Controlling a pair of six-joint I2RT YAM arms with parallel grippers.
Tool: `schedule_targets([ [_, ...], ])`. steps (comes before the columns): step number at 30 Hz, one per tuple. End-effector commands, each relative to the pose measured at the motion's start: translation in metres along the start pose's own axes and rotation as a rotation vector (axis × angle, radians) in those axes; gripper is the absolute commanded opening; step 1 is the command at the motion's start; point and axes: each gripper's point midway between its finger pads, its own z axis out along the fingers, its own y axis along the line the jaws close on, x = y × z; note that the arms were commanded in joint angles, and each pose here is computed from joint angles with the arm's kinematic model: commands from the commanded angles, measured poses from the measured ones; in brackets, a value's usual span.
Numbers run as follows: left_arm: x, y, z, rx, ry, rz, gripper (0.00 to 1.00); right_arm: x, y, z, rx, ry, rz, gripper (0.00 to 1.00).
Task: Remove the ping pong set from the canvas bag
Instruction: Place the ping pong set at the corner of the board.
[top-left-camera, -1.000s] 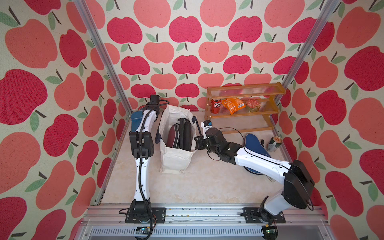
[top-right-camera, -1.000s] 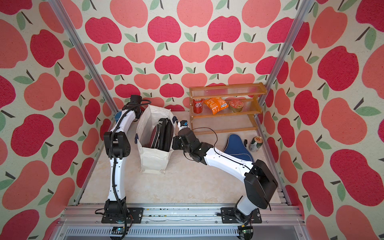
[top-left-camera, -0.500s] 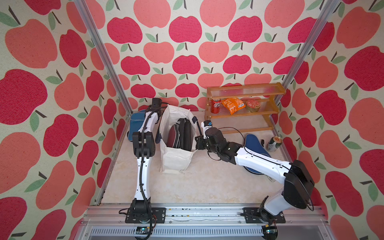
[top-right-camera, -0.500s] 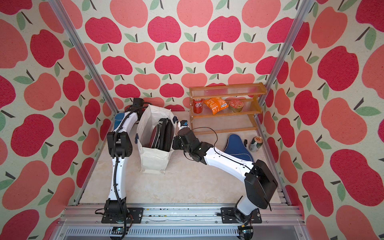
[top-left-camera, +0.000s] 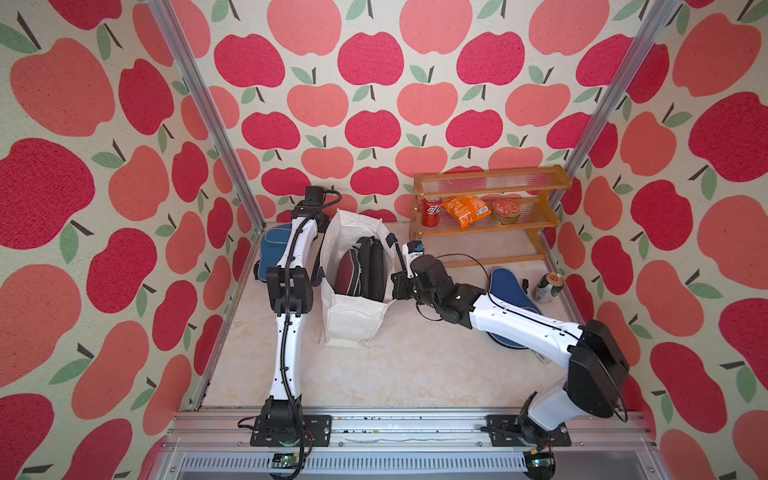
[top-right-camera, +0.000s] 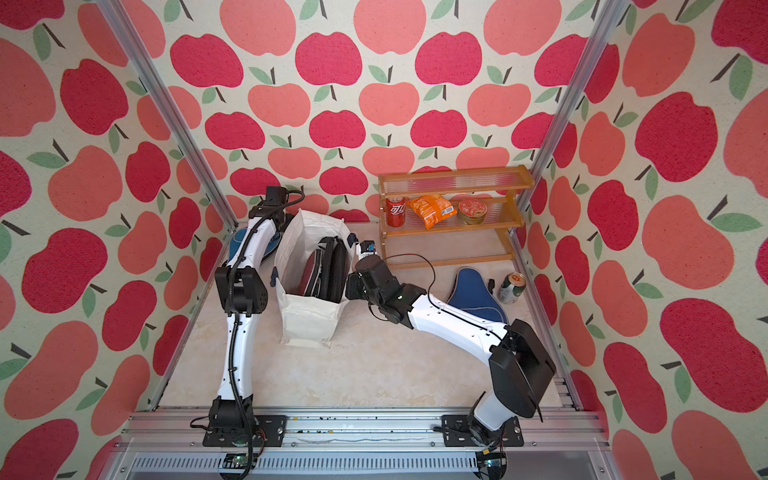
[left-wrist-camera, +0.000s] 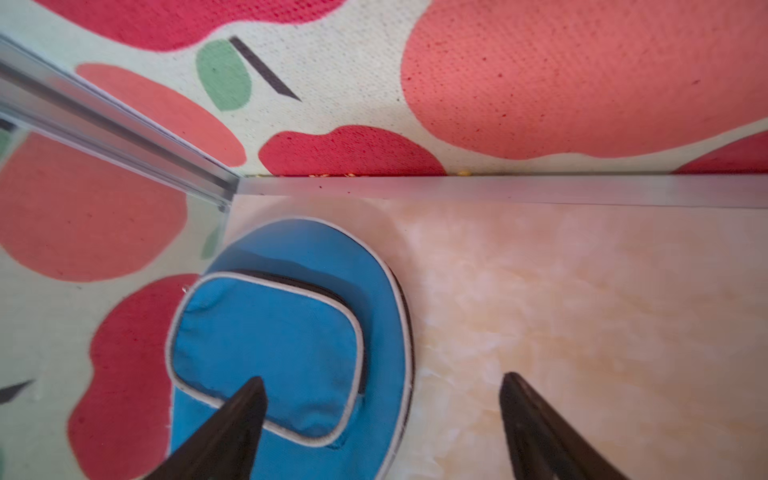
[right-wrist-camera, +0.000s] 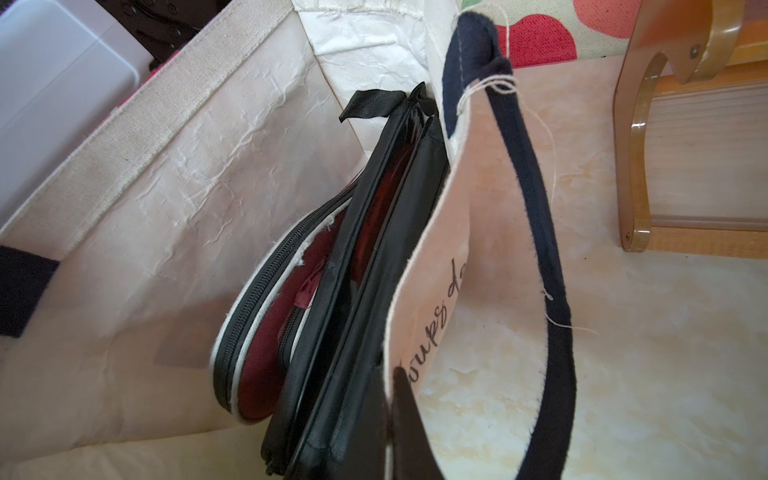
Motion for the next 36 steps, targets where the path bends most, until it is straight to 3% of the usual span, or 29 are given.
schedule_targets([
  [1, -0.029, 0.022, -0.052, 0.161, -0.035, -0.220, 0.97, -0.008, -0.005, -0.010, 0.025, -0.005, -0.036, 0.00],
  [8, -0.046, 0.045, -0.139, 0.326, -0.028, -0.398, 1.00, -0.013, -0.003, -0.009, 0.025, -0.004, -0.053, 0.00],
  [16, -0.038, 0.025, -0.233, 0.474, -0.016, -0.397, 0.99, -0.011, -0.003, -0.010, 0.014, -0.006, -0.040, 0.00],
  [20, -0.016, 0.007, -0.265, 0.528, 0.014, -0.388, 0.99, -0.012, -0.004, -0.011, 0.015, -0.017, -0.036, 0.00],
  [27, 0.043, -0.015, -0.293, 0.555, 0.082, -0.364, 0.99, -0.011, -0.004, -0.016, 0.003, -0.027, -0.046, 0.00],
  [34, 0.107, -0.041, -0.273, 0.586, 0.215, -0.367, 1.00, 0.002, -0.004, -0.012, -0.021, 0.013, -0.063, 0.00],
  [36, 0.120, -0.048, -0.264, 0.573, 0.257, -0.353, 0.93, 0.006, -0.006, -0.011, -0.026, 0.018, -0.056, 0.00],
])
